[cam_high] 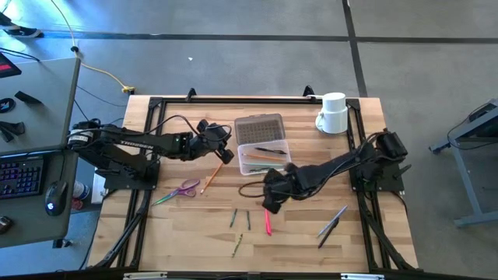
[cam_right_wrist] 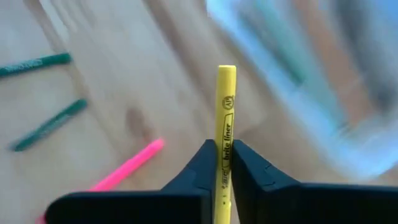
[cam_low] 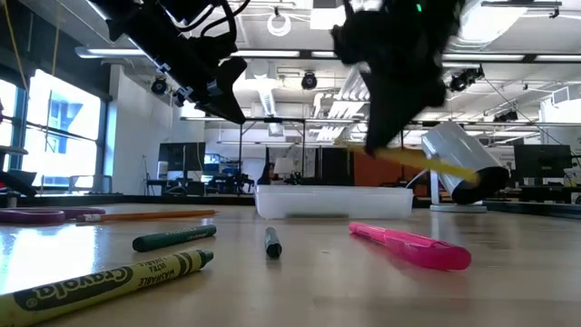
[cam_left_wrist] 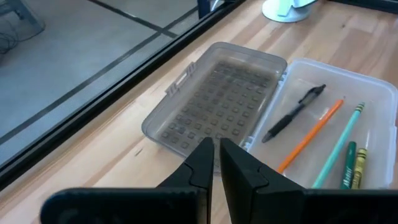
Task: Pick & place school supplies into a supply box
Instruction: Put the yellow pen into the gray supply box
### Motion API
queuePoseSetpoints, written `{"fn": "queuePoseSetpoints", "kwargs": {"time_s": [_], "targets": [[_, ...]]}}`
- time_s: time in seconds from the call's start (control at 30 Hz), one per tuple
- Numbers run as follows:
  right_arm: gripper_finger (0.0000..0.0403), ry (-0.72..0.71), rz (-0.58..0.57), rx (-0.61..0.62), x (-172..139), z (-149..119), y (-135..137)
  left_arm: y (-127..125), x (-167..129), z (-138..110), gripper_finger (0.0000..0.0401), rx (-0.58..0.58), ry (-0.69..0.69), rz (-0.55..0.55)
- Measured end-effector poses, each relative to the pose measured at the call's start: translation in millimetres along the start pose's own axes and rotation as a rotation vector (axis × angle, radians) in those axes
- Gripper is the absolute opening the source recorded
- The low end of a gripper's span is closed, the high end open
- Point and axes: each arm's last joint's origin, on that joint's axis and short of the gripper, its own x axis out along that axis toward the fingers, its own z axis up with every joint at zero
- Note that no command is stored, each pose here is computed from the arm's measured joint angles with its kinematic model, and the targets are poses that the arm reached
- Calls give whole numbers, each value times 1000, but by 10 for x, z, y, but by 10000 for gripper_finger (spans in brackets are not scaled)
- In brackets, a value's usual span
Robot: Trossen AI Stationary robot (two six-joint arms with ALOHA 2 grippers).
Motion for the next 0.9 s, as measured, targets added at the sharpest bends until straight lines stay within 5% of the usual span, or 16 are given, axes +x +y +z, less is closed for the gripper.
{"fn": "queuePoseSetpoints", "kwargs": {"time_s": [0.2,0.37,0.63,0.9], "targets": [[16,-292,-207,-242,-248,549,-84,-11,-4,-2,62,0,4,-19],[25,-276,-270,-383,-74,777,-366,-25,-4,-8,62,1,21,-69],[11,-208,-236,-222,566,614,-960,-22,-6,-39,62,9,53,-78],[39,-298,-182,-175,773,553,-1143,-3,-9,-94,62,-46,107,-57]]}}
